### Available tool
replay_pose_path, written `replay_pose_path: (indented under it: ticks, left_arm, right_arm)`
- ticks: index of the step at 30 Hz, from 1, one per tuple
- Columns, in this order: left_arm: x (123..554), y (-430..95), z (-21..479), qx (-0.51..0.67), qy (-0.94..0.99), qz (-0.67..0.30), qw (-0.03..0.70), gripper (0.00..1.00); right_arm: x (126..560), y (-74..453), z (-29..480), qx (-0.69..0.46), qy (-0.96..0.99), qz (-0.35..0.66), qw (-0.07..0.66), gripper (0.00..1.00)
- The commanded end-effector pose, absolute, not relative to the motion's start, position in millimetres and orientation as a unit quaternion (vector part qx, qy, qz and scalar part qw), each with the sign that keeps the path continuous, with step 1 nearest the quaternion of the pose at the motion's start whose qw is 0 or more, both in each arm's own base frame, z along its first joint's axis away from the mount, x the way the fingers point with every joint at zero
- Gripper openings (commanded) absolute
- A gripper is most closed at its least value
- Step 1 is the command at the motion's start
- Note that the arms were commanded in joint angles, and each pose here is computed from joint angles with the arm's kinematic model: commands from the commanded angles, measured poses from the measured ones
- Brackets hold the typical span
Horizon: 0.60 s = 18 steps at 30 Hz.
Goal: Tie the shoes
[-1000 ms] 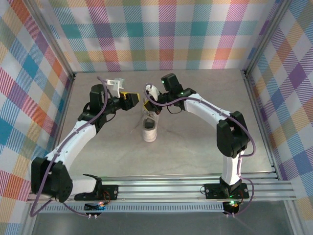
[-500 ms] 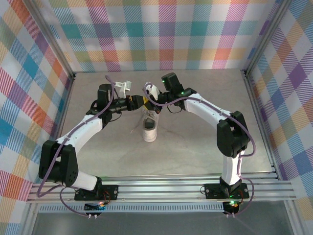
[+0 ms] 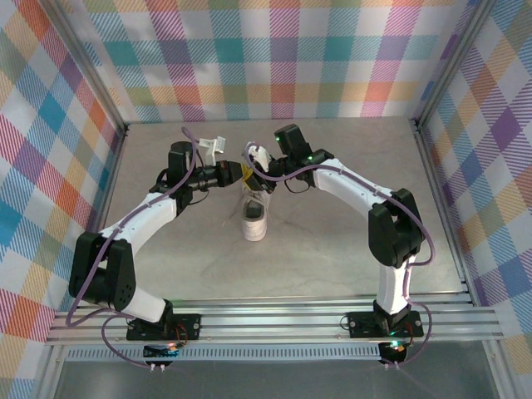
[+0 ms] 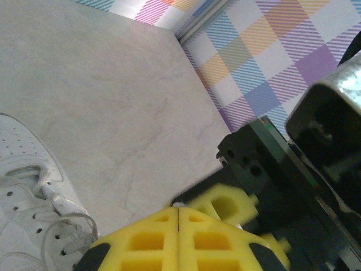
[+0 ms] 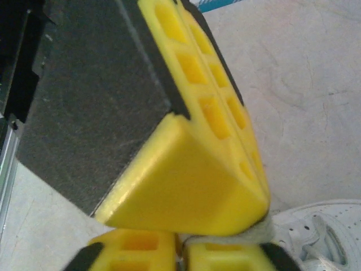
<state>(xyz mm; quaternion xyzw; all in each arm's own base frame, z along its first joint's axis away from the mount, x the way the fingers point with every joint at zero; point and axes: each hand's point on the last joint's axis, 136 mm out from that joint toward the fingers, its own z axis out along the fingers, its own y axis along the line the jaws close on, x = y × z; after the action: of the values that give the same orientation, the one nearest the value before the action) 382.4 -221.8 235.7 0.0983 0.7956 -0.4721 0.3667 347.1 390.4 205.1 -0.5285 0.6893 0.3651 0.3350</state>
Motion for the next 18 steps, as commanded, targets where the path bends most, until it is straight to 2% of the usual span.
replay_pose_path:
  ticks: [1,3,9,14,18]
  left_arm:
    - [386.5,-217.2,253.9,0.116,0.787,-0.458,0.396,0.0]
    - [386.3,-215.4,251.1,0.117,0.792,-0.451,0.394,0.0]
    - [385.2,-215.0,243.2,0.123,0.8,-0.443,0.387,0.0]
    - [384.9,-214.2,241.8,0.128,0.801,-0.436,0.389,0.0]
    - [382.9,-214.8,242.3,0.135,0.802,-0.434,0.387,0.0]
  right_arm:
    - [335.7,387.1,226.8,-0.546,0.669,0.375,0.338,0.37]
    - [341.5,374.9,229.3,-0.524,0.686,0.383,0.329,0.42]
    - [378.9,331.8,219.6,-0.394,0.765,0.428,0.276,0.43]
    - [401.1,337.8,186.6,-0.308,0.83,0.426,0.184,0.42]
    - [410.2,349.7,168.1,-0.27,0.849,0.426,0.156,0.43]
